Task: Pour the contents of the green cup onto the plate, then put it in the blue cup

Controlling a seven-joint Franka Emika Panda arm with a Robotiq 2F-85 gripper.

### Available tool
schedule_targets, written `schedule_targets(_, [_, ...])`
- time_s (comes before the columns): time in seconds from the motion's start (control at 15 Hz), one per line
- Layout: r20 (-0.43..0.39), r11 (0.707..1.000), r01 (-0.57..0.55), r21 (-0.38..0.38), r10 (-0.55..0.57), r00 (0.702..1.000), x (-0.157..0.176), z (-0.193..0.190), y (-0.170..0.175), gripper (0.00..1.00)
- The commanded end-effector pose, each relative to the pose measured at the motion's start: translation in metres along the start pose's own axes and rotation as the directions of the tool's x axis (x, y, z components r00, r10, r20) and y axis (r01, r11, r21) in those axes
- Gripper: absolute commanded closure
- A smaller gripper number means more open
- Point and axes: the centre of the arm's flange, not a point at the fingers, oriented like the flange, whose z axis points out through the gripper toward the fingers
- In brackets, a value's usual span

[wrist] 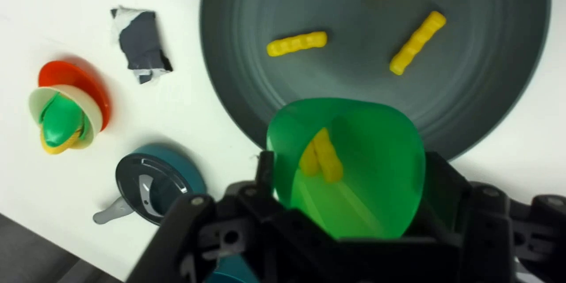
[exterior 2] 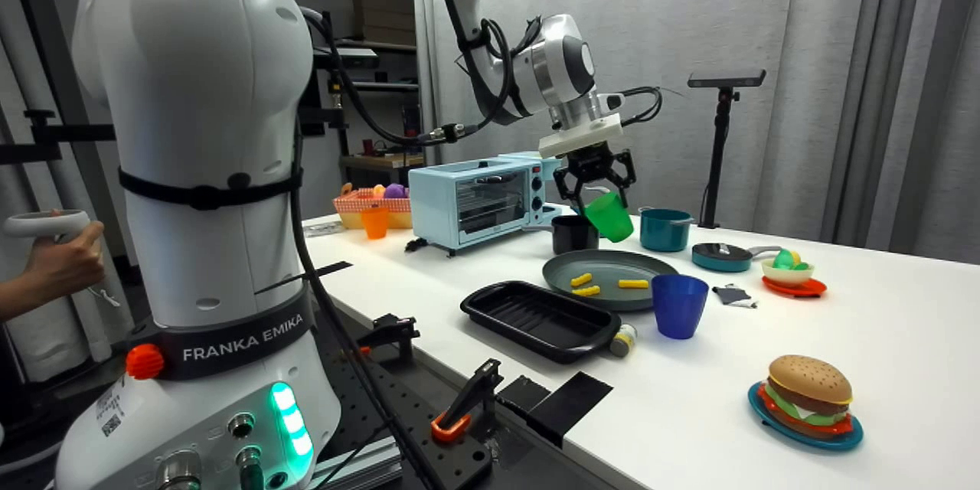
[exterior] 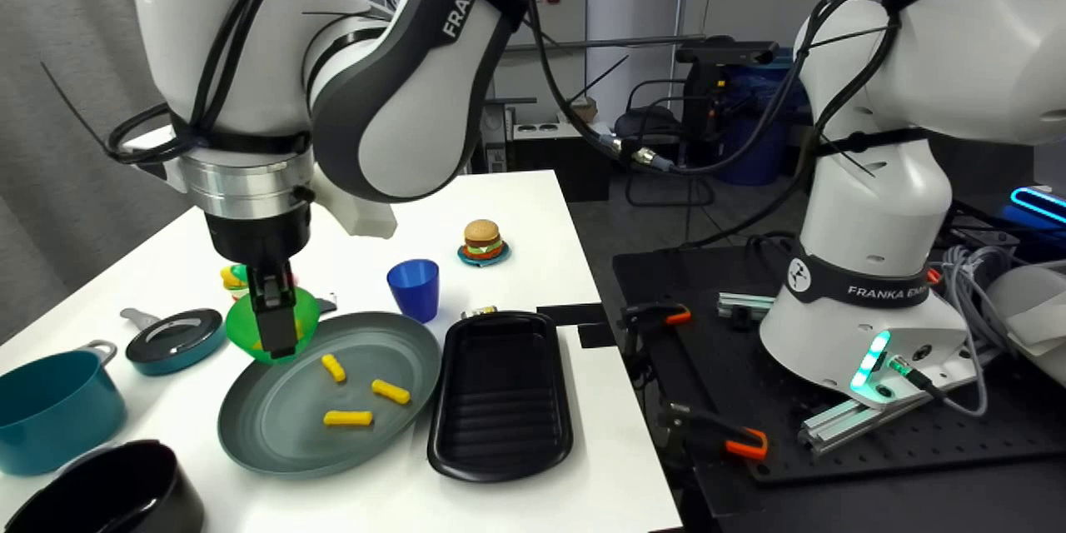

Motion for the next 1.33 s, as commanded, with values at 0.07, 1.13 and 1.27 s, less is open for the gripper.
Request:
schedule_targets(0.07, [-0.085, 0.976, -0.201, 0.082, 0.208, 0.974, 0.012, 0.01, -0.014, 0.44])
schedule_targets(1.13, [-0.537, 0.876, -0.483, -0.004, 0.405, 0.74, -0.084, -0.019, 0.053, 0.44])
schedule_targets(1.27, [-0.58, 0.854, -0.521, -0.005, 0.422, 0.697, -0.089, -0.025, 0.045, 0.44])
